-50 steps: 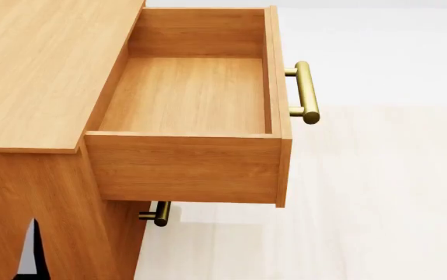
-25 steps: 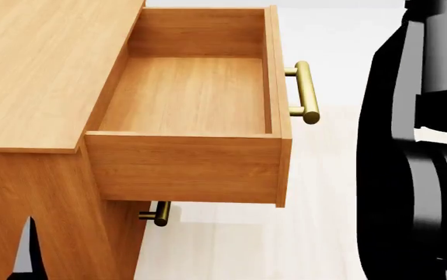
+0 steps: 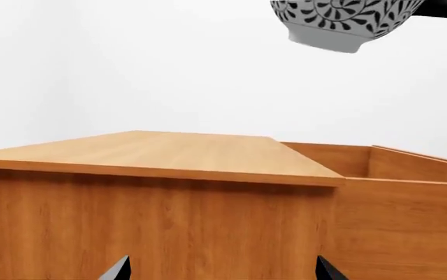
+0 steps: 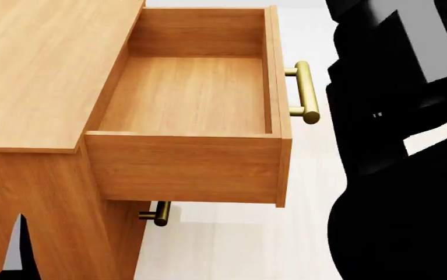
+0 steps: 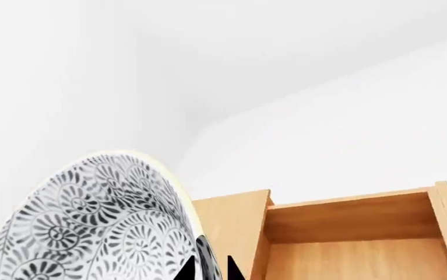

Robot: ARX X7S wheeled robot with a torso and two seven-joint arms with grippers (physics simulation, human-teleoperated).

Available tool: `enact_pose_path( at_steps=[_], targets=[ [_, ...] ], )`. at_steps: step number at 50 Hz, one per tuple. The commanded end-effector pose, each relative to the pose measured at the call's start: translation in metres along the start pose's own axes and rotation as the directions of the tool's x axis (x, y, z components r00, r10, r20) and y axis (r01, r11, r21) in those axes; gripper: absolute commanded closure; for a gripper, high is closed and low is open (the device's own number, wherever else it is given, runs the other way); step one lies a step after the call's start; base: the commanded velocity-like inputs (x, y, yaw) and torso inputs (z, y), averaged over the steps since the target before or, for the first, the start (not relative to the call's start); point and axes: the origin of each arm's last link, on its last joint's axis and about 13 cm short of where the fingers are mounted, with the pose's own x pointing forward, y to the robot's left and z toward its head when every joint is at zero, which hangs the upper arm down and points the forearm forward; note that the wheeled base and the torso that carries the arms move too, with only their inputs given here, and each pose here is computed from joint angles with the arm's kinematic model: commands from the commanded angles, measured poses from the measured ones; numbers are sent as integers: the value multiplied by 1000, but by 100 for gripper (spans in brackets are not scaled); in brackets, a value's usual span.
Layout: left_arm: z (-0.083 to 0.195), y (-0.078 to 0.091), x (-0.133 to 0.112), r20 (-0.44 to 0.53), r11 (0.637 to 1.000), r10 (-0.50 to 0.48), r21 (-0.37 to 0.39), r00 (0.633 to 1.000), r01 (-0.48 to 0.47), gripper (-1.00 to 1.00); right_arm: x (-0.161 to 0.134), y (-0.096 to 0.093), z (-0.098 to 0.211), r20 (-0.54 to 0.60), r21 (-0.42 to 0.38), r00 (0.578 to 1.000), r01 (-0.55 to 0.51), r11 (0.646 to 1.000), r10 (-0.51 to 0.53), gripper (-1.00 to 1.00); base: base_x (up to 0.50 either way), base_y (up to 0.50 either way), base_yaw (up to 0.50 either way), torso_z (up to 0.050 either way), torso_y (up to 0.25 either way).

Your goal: Put the bowl on top of the cabinet.

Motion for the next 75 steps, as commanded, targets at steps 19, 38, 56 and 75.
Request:
enact_pose_path(
  at_steps=[19, 38, 56, 75],
  targets=[
    [14, 2, 1, 28, 999, 1, -41, 1000, 1, -100, 10, 36, -42, -158, 22, 980, -117, 993, 119, 100, 0, 0, 0, 0, 0],
    [17, 4, 0, 33, 999, 4, -55, 999, -2, -100, 9, 54, -72, -243, 42, 945, -217, 975, 221, 100, 0, 0, 0, 0, 0],
    [11, 6, 0, 32, 998, 7, -59, 999, -5, -100, 18, 46, -90, -267, 141, 928, -231, 963, 261, 100, 0, 0, 0, 0, 1],
    [10, 5, -1, 33, 998, 7, -60, 999, -5, -100, 26, 32, -103, -279, 184, 928, -200, 962, 246, 100, 0, 0, 0, 1, 0]
  ],
)
